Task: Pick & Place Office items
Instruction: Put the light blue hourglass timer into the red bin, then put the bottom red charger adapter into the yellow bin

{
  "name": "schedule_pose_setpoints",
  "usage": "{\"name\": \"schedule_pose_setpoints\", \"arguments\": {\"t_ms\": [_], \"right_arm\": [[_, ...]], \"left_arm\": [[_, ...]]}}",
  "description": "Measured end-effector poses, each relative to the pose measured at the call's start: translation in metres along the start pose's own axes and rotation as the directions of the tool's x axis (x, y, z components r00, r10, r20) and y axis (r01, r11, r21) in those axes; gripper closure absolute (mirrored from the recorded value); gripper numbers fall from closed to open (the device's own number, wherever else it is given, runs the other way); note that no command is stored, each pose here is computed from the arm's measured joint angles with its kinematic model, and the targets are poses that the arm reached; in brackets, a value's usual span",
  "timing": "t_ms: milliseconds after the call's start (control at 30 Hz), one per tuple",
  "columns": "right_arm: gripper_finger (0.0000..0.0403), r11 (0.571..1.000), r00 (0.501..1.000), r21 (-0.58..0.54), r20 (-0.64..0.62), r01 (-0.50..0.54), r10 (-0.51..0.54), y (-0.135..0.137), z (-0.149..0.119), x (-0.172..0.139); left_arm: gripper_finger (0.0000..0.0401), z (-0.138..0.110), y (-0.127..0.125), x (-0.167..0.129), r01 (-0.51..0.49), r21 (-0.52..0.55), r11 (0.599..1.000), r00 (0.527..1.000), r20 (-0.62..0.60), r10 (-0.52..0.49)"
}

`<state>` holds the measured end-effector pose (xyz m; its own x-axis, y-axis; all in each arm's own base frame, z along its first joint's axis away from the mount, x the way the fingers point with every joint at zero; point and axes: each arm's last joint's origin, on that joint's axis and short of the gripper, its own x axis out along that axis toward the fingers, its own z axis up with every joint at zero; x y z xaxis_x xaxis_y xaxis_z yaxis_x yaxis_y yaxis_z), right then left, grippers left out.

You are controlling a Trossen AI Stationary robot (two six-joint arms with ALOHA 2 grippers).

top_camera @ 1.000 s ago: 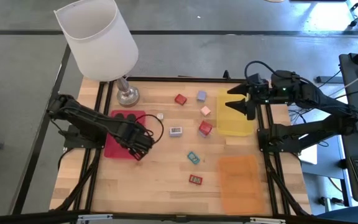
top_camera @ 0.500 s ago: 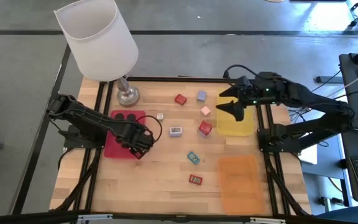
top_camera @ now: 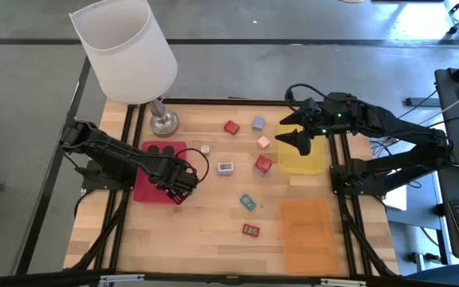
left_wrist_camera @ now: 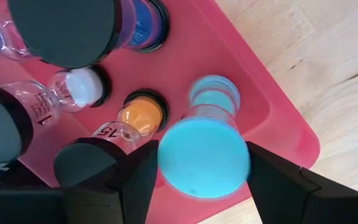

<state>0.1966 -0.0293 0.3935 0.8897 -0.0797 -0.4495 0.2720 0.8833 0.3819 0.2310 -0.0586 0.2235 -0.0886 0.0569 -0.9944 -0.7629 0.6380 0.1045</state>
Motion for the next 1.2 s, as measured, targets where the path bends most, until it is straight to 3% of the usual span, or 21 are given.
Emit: {"name": "schedule_pose_setpoints", "arguments": {"t_ms": [400, 633, 800, 967, 1200], "right_arm": [[0.0055, 1.000, 1.000, 0.009, 0.000, 0.000, 0.000, 0.000, 0.000, 0.000], [0.0055, 1.000, 1.000, 0.027, 0.000, 0.000, 0.000, 0.000, 0.000, 0.000], [0.0055, 1.000, 1.000, 0.025, -0.001, 0.000, 0.000, 0.000, 0.000, 0.000], [0.0055, 1.000, 1.000, 0.006, -0.029, 0.011, -0.011, -0.001, -0.001, 0.011], [0.0055, 0.990, 0.992, -0.136, -0.109, 0.041, -0.056, 0.008, -0.010, 0.041]], "left_arm": [[0.0150, 0.002, -0.002, -0.008, 0.021, 0.009, 1.000, 1.000, 0.006, -0.021], [0.0154, 0.006, -0.012, -0.037, 0.129, 0.090, 0.988, 0.991, 0.029, -0.132], [0.0157, 0.012, -0.016, -0.063, 0.175, 0.101, 0.979, 0.974, 0.125, -0.187], [0.0159, 0.019, -0.018, -0.092, 0.177, 0.074, 0.981, 0.922, 0.338, -0.192], [0.0159, 0.023, -0.018, -0.132, 0.188, 0.038, 0.981, 0.778, 0.604, -0.172]]}}
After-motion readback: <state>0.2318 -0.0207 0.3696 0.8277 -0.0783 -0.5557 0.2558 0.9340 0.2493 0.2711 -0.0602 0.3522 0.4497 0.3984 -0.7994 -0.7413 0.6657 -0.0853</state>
